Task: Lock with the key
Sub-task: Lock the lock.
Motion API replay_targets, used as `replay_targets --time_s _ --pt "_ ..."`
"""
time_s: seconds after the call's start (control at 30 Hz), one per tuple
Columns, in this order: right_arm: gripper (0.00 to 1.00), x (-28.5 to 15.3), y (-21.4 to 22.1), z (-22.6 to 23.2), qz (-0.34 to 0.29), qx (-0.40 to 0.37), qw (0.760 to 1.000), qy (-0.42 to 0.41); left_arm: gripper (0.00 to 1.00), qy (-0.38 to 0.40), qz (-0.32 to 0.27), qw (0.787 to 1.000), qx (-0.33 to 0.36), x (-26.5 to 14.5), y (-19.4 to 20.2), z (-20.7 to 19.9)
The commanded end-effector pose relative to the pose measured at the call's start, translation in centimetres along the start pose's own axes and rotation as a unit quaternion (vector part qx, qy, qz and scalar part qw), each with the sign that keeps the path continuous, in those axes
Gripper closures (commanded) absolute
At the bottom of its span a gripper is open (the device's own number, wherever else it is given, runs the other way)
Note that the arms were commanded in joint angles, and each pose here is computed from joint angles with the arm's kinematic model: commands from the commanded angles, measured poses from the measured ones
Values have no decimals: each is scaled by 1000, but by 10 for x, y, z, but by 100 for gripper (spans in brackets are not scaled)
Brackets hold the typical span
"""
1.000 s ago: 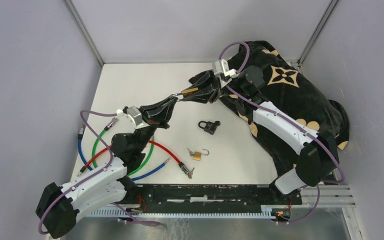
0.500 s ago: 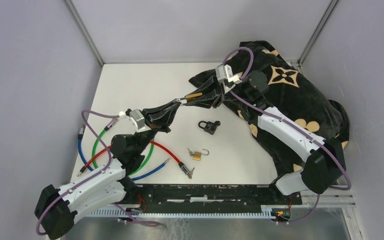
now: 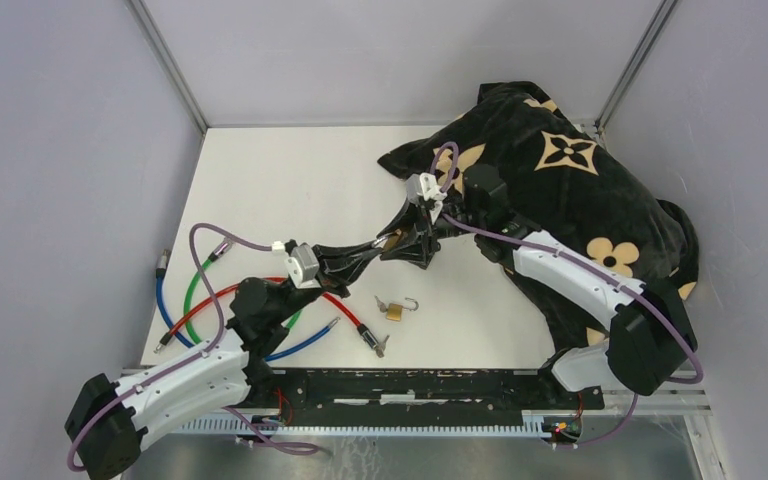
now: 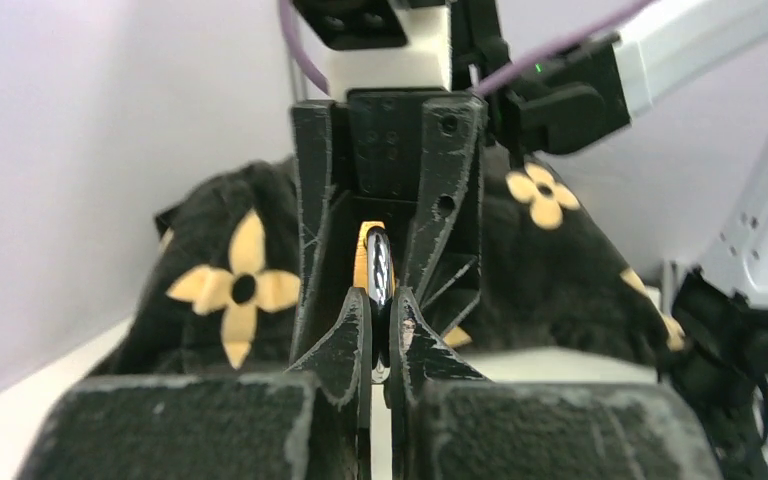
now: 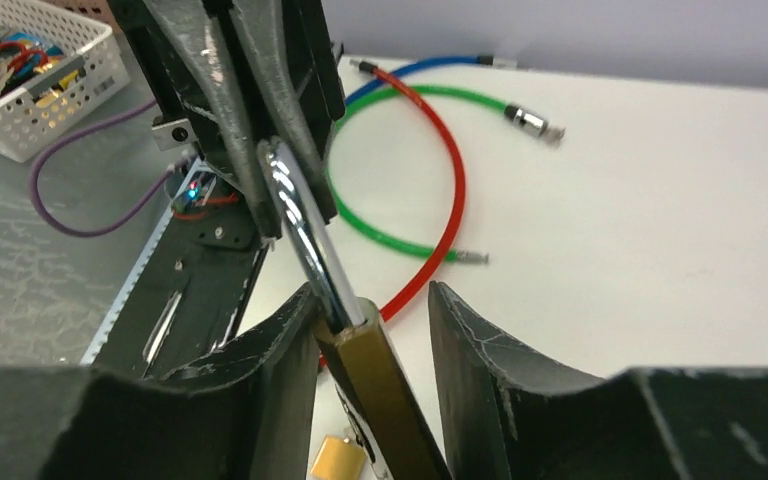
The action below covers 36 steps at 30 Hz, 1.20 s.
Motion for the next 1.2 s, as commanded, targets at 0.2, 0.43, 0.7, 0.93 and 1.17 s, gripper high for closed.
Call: replay_targets --time_s 0.2,0.43,0.7,0.93,1.17 --pt "42 -24 -1 12 24 -51 998 26 98 53 38 997 -35 -11 1 -5" --pt "30 -42 12 24 50 -59 997 -9 98 21 54 998 -35 -19 2 5" --pt "34 -48 61 45 82 -14 996 -7 98 19 47 998 -36 -22 -2 8" --pt "39 -37 81 34 50 28 998 -7 98 27 45 998 -39 -21 -5 7" --pt "45 -32 84 33 14 51 999 5 98 29 45 998 -40 -21 -4 7"
Point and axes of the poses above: each gripper's point midway between its finger pads, its own x axis out along the fingers, its own z axis along the line the jaws close on, y = z × x, the point moved 10 cm from there along -x, back along the fingers, and after that the axes turned 15 degrees about -x, right-handed, at the moved point
